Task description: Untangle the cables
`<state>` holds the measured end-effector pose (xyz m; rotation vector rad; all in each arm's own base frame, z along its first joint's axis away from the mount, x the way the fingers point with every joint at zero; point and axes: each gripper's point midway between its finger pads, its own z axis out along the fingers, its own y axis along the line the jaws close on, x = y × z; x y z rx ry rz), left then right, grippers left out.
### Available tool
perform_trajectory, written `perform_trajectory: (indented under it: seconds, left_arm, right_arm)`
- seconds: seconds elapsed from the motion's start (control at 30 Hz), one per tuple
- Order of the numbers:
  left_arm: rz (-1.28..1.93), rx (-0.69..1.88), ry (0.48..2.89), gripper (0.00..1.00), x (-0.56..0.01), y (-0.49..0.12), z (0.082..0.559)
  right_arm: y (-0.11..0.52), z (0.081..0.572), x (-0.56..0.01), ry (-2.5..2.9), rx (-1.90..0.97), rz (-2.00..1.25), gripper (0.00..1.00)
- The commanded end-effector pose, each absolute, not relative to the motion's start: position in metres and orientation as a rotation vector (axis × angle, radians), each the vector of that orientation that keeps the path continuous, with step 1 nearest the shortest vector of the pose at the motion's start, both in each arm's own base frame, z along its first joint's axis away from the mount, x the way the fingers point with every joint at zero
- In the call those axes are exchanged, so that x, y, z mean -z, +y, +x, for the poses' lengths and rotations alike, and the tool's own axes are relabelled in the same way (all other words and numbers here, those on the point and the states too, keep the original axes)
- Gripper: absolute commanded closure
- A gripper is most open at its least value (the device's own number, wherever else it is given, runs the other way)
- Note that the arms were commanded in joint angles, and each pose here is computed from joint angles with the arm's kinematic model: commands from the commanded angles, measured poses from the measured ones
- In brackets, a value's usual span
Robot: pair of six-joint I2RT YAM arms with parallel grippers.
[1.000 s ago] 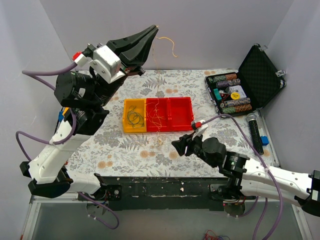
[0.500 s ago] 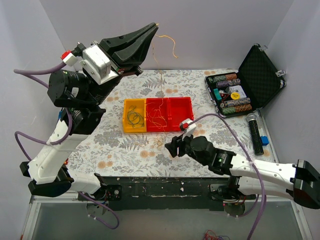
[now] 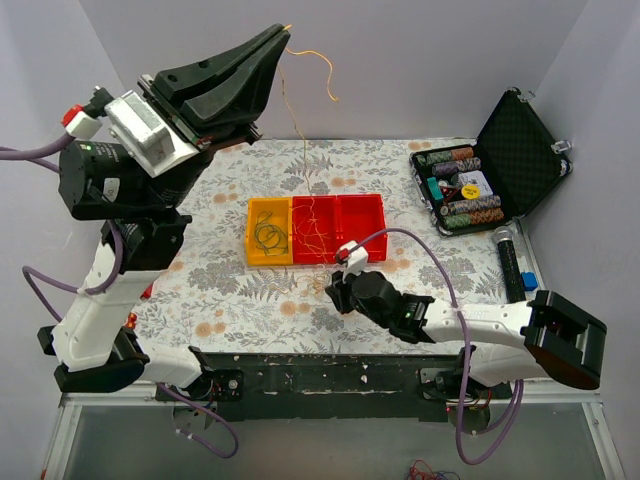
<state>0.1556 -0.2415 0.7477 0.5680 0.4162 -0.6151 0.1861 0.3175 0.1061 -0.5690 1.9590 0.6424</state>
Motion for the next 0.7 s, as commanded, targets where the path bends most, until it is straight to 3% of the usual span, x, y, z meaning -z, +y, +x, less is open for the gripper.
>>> perform_trajectory:
  seconds: [0.0,0.13,0.47,0.67]
  left_arm:
    - [0.533,0.600,0.346,0.99,-0.767,-0.224,0.141]
    - [0.510,0.564,0.308,0.99,-0.775,-0.213,0.136]
    - [0.400,0.356,0.105,1.00,-0.813,-0.180,0.119]
    - [0.411,0.328,0.113,1.00,-0.810,-0.187,0.127]
  right_arm:
    - [0.336,0.192,-0.128,1.904,-0.740,-0.502,0.82]
    - [0.327,0.185,-0.111,1.960,-0.733,-0.503,0.99]
    - [0.241,0.151,-0.031,2.197,-0.612,-0.348,0.99]
    - [0.223,0.147,-0.032,2.196,-0.618,-0.275,0.99]
